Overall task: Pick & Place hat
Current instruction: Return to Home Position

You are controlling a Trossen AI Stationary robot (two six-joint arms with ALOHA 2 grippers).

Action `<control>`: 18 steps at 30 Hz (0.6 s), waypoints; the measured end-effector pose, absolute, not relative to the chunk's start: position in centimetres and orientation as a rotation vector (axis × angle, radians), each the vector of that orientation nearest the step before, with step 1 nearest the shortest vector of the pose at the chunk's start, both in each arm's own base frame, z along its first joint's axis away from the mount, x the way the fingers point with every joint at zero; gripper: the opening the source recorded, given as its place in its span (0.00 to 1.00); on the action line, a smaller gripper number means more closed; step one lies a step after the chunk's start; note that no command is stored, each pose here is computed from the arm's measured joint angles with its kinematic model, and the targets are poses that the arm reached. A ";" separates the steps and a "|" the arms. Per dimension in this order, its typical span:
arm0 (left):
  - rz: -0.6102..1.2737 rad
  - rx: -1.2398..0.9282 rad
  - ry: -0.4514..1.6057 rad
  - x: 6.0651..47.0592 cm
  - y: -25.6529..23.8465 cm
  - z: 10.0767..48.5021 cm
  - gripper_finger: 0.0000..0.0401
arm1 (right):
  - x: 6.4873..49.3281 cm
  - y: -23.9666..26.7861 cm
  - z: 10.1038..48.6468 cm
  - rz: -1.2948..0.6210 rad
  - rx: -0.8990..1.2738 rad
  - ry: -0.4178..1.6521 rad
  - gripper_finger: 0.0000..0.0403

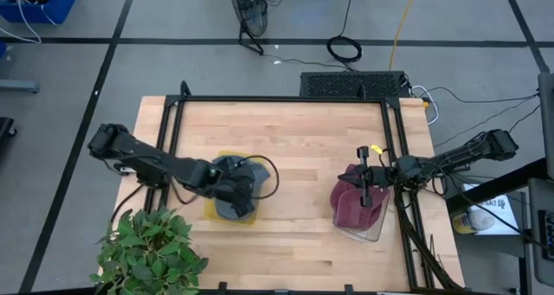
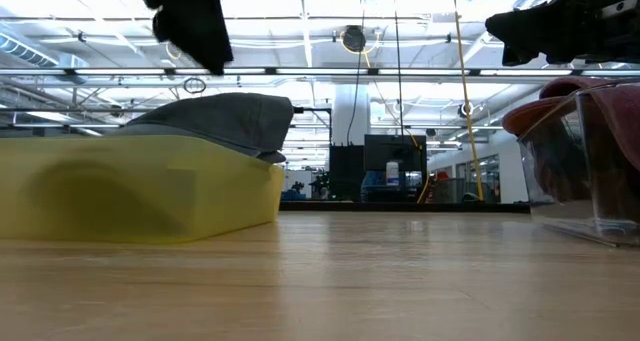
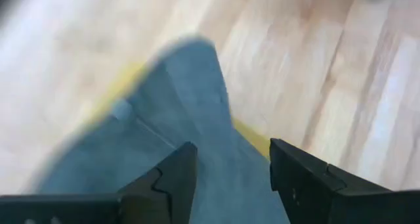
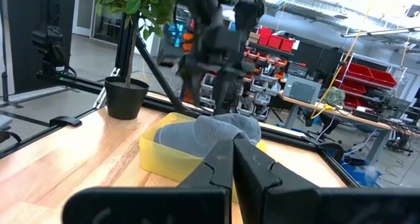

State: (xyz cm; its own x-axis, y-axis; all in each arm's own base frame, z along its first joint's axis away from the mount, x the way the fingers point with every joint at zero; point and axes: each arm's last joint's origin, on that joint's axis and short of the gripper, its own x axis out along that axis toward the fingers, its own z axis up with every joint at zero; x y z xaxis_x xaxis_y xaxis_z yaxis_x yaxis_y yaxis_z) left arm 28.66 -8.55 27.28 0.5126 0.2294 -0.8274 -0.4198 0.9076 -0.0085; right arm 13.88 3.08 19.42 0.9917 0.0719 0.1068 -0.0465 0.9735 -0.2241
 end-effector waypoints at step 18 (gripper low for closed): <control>0.451 0.180 0.689 23.8 -1.2 34.1 0.02 | 13.9 3.1 19.6 0.057 -0.222 -0.135 0.00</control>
